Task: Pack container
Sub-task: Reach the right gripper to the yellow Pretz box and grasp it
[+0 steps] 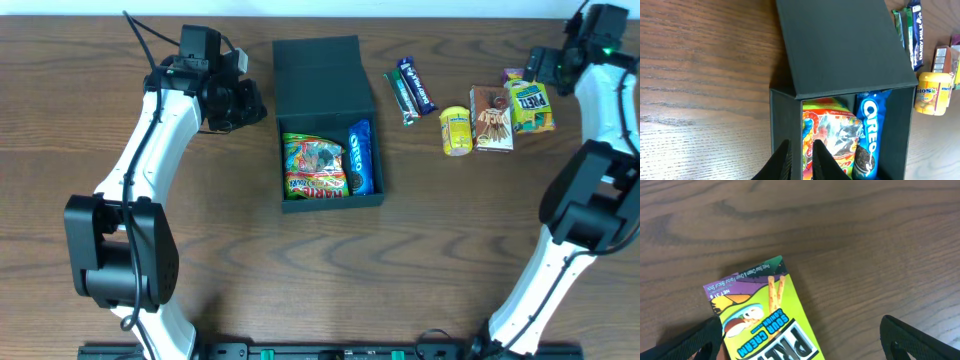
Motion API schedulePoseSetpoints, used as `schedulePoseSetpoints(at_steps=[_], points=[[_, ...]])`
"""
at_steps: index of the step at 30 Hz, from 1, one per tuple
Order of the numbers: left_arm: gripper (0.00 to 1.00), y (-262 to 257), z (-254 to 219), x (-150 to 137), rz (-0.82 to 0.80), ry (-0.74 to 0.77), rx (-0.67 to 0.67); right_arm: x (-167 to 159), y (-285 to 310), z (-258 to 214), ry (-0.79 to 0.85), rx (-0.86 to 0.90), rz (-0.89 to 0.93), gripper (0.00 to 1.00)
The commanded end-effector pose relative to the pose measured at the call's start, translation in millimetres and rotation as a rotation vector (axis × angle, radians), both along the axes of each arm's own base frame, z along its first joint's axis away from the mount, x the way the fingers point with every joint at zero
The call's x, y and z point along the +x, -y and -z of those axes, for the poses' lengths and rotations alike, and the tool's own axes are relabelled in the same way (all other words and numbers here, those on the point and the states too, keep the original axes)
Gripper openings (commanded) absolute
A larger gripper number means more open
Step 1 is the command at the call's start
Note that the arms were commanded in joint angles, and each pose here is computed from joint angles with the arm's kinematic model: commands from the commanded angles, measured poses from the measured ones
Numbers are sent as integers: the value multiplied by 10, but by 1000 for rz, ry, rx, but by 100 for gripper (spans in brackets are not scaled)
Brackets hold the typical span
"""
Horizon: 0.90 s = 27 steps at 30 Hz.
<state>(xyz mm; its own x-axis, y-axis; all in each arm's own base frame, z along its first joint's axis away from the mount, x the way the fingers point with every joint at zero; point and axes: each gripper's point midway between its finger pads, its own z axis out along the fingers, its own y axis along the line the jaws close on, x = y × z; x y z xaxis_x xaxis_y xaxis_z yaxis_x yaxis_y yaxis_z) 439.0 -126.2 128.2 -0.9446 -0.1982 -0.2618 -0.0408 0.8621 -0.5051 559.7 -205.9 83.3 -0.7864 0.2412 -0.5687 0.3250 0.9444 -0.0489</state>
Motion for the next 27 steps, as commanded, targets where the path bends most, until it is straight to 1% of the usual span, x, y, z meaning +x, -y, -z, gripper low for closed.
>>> schedulePoseSetpoints(at_steps=[1, 9, 19, 27], points=[[16, -12, -130, 29, -14, 27, -2, 29, -98, 150, -18, 44, -74, 99], [17, -12, -126, 19, -16, 20, -3, -131, -215, 318, -125, 24, -225, 99], [17, -17, -107, -21, -19, 0, -2, -251, -223, 390, -187, 5, -280, 99], [18, -18, -103, -28, -19, -4, -1, -292, -157, 422, -216, -34, -273, 99]])
